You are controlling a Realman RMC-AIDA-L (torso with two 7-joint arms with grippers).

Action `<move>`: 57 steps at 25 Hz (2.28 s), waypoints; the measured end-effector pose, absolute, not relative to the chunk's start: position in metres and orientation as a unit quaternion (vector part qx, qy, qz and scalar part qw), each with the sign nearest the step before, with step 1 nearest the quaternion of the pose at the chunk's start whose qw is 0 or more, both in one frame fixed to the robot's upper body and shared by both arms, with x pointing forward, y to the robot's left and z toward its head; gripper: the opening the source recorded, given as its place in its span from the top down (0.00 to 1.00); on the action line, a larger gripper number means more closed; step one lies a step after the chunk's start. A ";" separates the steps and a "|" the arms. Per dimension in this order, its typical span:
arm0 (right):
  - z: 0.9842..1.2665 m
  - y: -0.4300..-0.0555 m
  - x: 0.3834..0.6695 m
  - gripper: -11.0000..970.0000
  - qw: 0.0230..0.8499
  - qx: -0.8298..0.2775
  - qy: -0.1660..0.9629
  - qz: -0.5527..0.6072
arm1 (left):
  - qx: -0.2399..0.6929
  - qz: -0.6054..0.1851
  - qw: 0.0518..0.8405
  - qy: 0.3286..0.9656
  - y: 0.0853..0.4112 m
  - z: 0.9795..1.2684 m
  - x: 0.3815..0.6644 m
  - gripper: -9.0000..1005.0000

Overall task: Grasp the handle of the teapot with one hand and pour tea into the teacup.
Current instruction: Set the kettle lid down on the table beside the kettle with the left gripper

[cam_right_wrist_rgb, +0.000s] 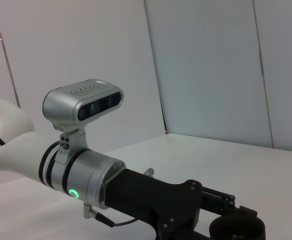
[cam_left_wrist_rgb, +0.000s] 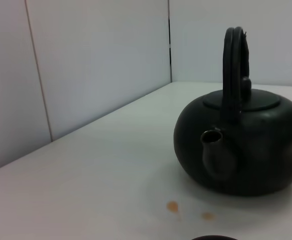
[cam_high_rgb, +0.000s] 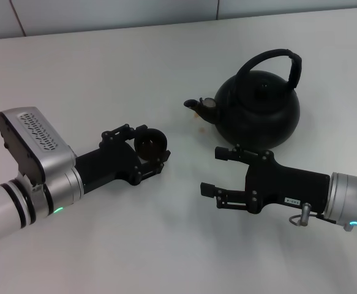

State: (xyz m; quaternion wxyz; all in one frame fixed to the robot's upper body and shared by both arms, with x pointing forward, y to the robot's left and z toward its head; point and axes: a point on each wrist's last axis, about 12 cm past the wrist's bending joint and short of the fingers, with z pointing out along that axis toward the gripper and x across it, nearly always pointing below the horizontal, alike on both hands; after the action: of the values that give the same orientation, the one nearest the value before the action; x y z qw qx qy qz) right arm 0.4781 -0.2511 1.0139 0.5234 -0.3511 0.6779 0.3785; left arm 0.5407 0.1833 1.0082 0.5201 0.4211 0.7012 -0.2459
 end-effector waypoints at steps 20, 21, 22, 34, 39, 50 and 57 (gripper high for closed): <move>1.014 -0.251 0.478 0.14 0.523 -0.352 0.678 0.379 | 0.425 -0.229 0.516 0.708 0.180 1.004 0.539 0.28; 1.014 -0.251 0.478 0.14 0.523 -0.352 0.678 0.379 | 0.424 -0.231 0.516 0.708 0.180 1.004 0.539 0.27; 1.014 -0.251 0.478 0.14 0.523 -0.352 0.678 0.379 | 0.424 -0.231 0.516 0.708 0.180 1.004 0.539 0.27; 1.014 -0.251 0.478 0.14 0.523 -0.352 0.677 0.381 | 0.415 -0.232 0.519 0.711 0.180 1.003 0.538 0.23; 1.014 -0.251 0.477 0.14 0.523 -0.352 0.677 0.381 | 0.411 -0.233 0.520 0.711 0.180 1.003 0.538 0.21; 1.012 -0.252 0.475 0.14 0.521 -0.349 0.680 0.380 | 0.403 -0.249 0.531 0.703 0.182 1.005 0.532 0.15; 1.012 -0.253 0.474 0.14 0.522 -0.347 0.681 0.379 | 0.382 -0.268 0.571 0.676 0.207 1.009 0.517 0.15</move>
State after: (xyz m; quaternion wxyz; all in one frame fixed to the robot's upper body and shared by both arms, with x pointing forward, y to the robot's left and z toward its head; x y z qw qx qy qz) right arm 0.4743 -0.2531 1.0120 0.5218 -0.3467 0.6811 0.3790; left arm 0.5171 0.2073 1.0091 0.5706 0.3816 0.6761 -0.2677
